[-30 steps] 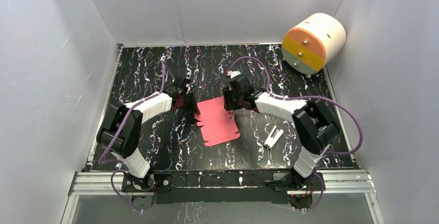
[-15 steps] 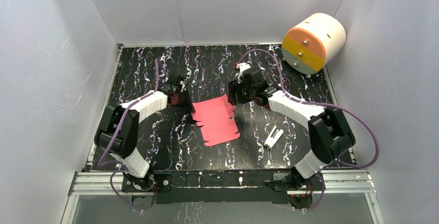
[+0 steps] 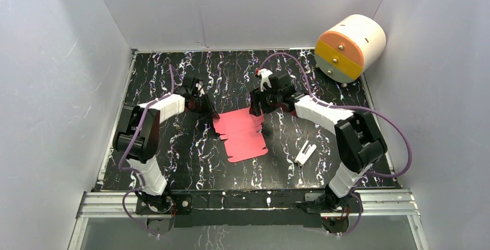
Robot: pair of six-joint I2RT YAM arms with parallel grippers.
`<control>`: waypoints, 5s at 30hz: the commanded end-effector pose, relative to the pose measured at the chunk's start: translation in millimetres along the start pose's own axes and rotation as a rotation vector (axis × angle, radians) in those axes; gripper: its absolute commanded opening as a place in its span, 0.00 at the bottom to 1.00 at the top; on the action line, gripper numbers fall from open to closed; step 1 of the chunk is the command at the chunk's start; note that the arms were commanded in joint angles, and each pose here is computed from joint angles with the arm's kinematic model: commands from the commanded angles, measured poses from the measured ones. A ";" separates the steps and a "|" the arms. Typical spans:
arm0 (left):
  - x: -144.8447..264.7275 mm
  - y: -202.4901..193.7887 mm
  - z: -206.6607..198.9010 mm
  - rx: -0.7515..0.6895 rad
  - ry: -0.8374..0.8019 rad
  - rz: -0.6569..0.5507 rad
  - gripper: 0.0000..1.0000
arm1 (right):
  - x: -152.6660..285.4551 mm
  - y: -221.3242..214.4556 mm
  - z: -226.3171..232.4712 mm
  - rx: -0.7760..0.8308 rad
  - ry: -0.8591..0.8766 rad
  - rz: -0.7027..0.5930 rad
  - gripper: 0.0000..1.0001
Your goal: Fold the paper box
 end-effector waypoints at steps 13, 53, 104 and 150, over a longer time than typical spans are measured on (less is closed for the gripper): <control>-17.1 28.4 -15.9 0.023 -0.081 0.098 0.25 | -11.1 20.4 -1.5 0.081 0.106 -0.068 0.69; 49.6 14.0 -52.4 -0.499 -0.365 0.000 0.00 | -44.9 49.3 -19.8 0.383 0.551 -0.048 0.61; 68.9 -100.1 -2.9 -0.137 -0.379 -0.029 0.35 | -54.2 18.4 8.7 0.844 0.200 -0.066 0.00; -5.0 -96.4 1.1 0.018 -0.384 -0.036 0.08 | -43.3 23.7 41.6 1.120 0.069 -0.200 0.00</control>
Point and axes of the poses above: each gripper's point midway between its finger pads, its own x axis back along the fingers, its own z axis along the line the jaws close on, y = z × x, the point moved 9 cm from there along x, back along the fingers, and after that the axes turned 15 degrees about x, right-handed, at the moved point
